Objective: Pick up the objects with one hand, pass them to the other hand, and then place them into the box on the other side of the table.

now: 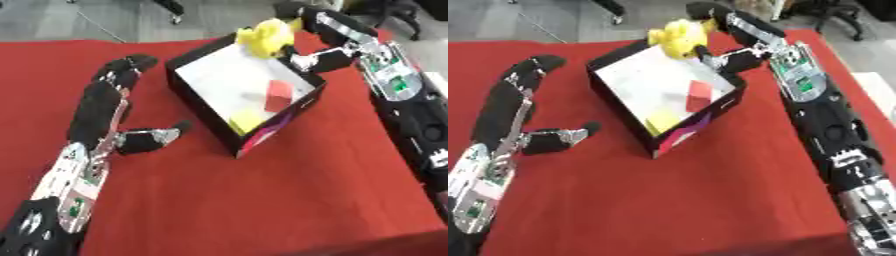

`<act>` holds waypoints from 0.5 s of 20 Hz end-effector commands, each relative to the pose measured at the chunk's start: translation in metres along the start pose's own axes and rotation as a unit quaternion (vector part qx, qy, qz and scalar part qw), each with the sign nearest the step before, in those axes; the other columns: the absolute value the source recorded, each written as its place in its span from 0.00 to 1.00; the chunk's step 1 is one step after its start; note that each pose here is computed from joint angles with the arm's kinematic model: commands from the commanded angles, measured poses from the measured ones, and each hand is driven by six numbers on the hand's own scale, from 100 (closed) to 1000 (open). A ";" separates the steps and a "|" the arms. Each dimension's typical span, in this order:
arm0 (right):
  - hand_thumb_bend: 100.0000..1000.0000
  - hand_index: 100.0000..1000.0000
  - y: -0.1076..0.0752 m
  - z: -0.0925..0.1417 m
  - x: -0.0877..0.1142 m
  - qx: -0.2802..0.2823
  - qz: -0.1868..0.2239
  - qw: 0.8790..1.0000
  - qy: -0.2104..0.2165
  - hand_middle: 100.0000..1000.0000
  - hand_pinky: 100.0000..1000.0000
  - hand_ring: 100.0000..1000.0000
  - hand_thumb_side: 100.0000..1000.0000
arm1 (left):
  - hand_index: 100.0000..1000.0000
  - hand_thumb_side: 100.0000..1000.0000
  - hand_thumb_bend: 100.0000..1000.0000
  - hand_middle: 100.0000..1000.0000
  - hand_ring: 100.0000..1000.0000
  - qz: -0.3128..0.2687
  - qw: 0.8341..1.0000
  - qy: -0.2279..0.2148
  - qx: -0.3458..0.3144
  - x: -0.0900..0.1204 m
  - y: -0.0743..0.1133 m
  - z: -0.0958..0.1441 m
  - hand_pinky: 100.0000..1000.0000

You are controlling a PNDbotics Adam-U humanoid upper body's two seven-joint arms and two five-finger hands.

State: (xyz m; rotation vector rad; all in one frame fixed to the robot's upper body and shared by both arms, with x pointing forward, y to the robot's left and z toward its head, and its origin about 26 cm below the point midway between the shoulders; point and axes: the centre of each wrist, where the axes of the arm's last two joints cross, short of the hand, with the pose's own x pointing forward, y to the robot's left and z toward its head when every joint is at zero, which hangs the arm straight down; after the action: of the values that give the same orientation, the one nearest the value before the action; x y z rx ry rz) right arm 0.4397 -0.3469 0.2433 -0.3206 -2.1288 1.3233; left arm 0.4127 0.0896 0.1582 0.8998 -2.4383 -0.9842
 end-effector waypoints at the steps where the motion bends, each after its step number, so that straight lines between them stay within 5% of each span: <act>1: 0.00 0.94 -0.016 0.007 -0.001 0.001 0.037 0.999 -0.006 1.00 0.96 0.99 0.01 | 0.86 0.41 0.66 0.74 0.75 -0.005 1.000 -0.008 0.012 0.000 0.007 -0.006 0.85; 2: 0.00 1.00 -0.016 0.007 -0.001 0.003 0.041 0.999 -0.009 1.00 1.00 1.00 0.00 | 0.86 0.41 0.66 0.74 0.75 -0.004 1.000 -0.008 0.012 0.000 0.007 -0.006 0.85; 8: 0.00 1.00 -0.014 0.008 -0.002 0.009 0.049 0.998 -0.029 1.00 1.00 1.00 0.00 | 0.86 0.41 0.65 0.74 0.75 -0.005 1.000 -0.008 0.012 0.000 0.008 -0.007 0.85; 10: 0.00 1.00 -0.010 0.008 -0.004 -0.004 0.026 0.999 -0.023 1.00 1.00 1.00 0.16 | 0.86 0.45 0.55 0.74 0.75 -0.004 1.000 -0.006 0.015 -0.001 0.008 -0.006 0.85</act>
State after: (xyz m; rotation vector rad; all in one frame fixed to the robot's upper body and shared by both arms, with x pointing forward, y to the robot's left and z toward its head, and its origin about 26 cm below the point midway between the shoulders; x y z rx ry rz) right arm 0.4415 -0.3515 0.2344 -0.3311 -2.1576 1.3370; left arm 0.4127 0.0896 0.1582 0.8995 -2.4397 -0.9796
